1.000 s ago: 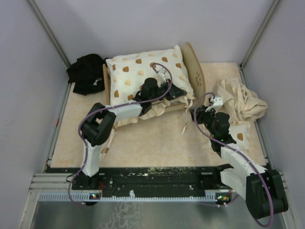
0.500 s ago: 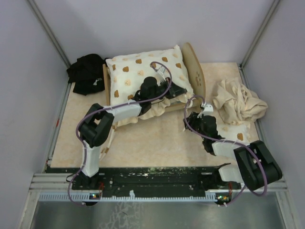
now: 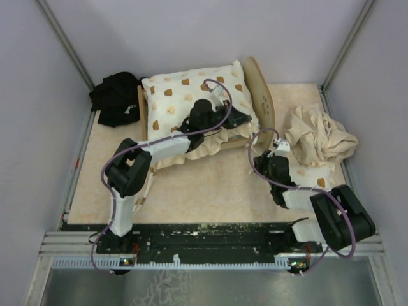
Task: Set up the pet bed
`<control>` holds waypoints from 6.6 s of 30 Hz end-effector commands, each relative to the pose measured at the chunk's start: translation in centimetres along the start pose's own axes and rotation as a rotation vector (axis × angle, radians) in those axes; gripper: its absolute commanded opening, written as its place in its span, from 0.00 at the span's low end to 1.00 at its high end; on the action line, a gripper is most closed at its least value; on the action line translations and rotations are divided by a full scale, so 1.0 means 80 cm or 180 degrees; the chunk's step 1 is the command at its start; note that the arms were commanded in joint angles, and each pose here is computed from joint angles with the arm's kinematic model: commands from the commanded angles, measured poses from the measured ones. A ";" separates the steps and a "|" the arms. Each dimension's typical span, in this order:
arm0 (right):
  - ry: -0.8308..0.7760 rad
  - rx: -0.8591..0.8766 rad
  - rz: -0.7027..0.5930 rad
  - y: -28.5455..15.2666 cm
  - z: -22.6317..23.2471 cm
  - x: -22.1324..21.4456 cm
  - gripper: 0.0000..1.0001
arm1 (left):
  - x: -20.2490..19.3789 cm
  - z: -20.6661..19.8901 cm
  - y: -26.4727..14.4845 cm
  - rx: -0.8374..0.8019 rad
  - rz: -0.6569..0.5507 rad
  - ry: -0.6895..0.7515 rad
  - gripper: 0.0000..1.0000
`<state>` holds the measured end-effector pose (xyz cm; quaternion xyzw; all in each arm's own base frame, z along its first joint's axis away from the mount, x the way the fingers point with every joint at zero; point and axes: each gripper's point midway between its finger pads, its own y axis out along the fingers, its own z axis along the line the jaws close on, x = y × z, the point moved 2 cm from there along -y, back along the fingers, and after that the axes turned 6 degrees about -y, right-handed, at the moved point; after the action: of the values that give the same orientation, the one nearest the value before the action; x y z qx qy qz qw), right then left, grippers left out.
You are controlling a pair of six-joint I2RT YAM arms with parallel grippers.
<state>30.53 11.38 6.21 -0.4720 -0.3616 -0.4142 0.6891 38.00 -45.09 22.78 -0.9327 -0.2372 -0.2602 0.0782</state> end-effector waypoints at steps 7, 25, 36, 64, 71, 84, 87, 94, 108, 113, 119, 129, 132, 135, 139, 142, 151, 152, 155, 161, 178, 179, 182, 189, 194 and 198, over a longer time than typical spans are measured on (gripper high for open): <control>0.0617 -0.0910 -0.0269 -0.013 -0.059 0.040 0.00 | 0.107 -0.112 0.028 -0.0376 -0.0613 0.0696 0.00; 0.0963 -0.1287 -0.0174 -0.016 -0.086 0.018 0.00 | 0.182 -0.120 0.038 -0.0170 -0.0868 0.1265 0.00; 0.1175 -0.1373 -0.0153 -0.011 -0.090 0.010 0.00 | 0.225 -0.128 0.024 -0.0222 -0.0948 0.1408 0.00; 0.0316 -0.0893 -0.0661 -0.107 -0.042 0.175 0.55 | -0.213 -0.083 -0.047 -0.0541 0.0983 0.1649 0.15; -0.0075 -0.0315 -0.0320 -0.081 -0.006 0.176 0.59 | -0.220 -0.051 -0.075 -0.0244 0.1019 0.1639 0.47; 0.0326 0.0215 -0.0088 -0.048 0.017 0.108 0.51 | -0.160 -0.002 -0.145 0.1015 0.0656 0.1818 0.58; 0.0315 0.0047 -0.0130 -0.042 0.003 0.093 0.51 | -0.135 0.009 -0.167 0.1288 0.0535 0.1777 0.58; 0.0241 0.0061 -0.0099 -0.017 0.006 0.067 0.48 | -0.082 0.032 -0.210 0.1527 0.0214 0.1418 0.59; 0.0436 -0.0476 -0.0061 0.043 -0.006 0.037 0.36 | -0.039 0.064 -0.275 0.1857 -0.0127 0.1110 0.60; 0.0501 -0.0664 0.0001 0.048 -0.020 0.021 0.29 | -0.022 0.064 -0.292 0.1917 -0.0315 0.1066 0.60; 0.0536 -0.1112 0.0215 0.043 -0.047 -0.003 0.22 | -0.003 0.074 -0.311 0.2065 -0.0466 0.1009 0.62; 0.0462 -0.0480 0.0256 0.013 0.002 0.024 0.33 | 0.035 0.086 -0.359 0.2365 -0.0784 0.0939 0.63; 0.0333 -0.0397 0.0271 0.012 0.011 0.021 0.37 | 0.038 0.089 -0.367 0.2396 -0.0817 0.0910 0.63; 0.0273 -0.0413 0.0350 0.015 0.009 0.012 0.41 | 0.042 0.090 -0.374 0.2409 -0.0847 0.0892 0.64; 0.0210 -0.0423 0.0498 0.016 0.011 -0.009 0.41 | 0.050 0.090 -0.384 0.2424 -0.0895 0.0897 0.64; 0.0084 -0.0569 0.0608 0.012 0.012 -0.024 0.41 | 0.057 0.092 -0.391 0.2437 -0.0934 0.0882 0.64; -0.0076 -0.1669 0.0754 -0.015 -0.043 -0.034 0.19 | 0.079 0.096 -0.400 0.2412 -0.1002 0.0786 0.64; -0.0088 -0.1705 0.0746 -0.018 -0.044 -0.030 0.13 | 0.082 0.097 -0.402 0.2430 -0.1011 0.0782 0.65; -0.0050 -0.1706 0.0698 -0.020 -0.044 -0.022 0.05 | 0.087 0.103 -0.409 0.2495 -0.1029 0.0734 0.65; 0.0102 -0.1712 0.0636 -0.020 -0.049 -0.010 0.00 | 0.092 0.111 -0.421 0.2539 -0.1033 0.0664 0.65; -0.0180 -0.0588 0.0962 -0.012 0.014 -0.018 0.29 | 0.125 0.125 -0.428 0.2516 -0.0997 0.0595 0.60; -0.0191 -0.0589 0.0993 -0.012 0.015 -0.020 0.29 | 0.126 0.125 -0.429 0.2521 -0.1000 0.0596 0.60; -0.0225 -0.0687 0.1120 -0.012 0.009 -0.032 0.28 | 0.126 0.128 -0.429 0.2537 -0.1000 0.0586 0.60; -0.0375 -0.1386 0.1144 -0.039 -0.034 -0.025 0.00 | 0.122 0.133 -0.429 0.2548 -0.0982 0.0534 0.60; -0.0325 -0.1668 0.0915 -0.048 -0.055 -0.007 0.00 | 0.122 0.135 -0.430 0.2559 -0.0992 0.0521 0.60; -0.0236 -0.1794 0.0864 -0.051 -0.064 -0.007 0.00 | 0.124 0.130 -0.431 0.2558 -0.1001 0.0526 0.60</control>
<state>26.78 7.13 4.61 -0.6979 -0.2035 -0.3410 0.5960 33.22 -8.03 18.83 -0.7549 -0.4491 -0.2210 0.4239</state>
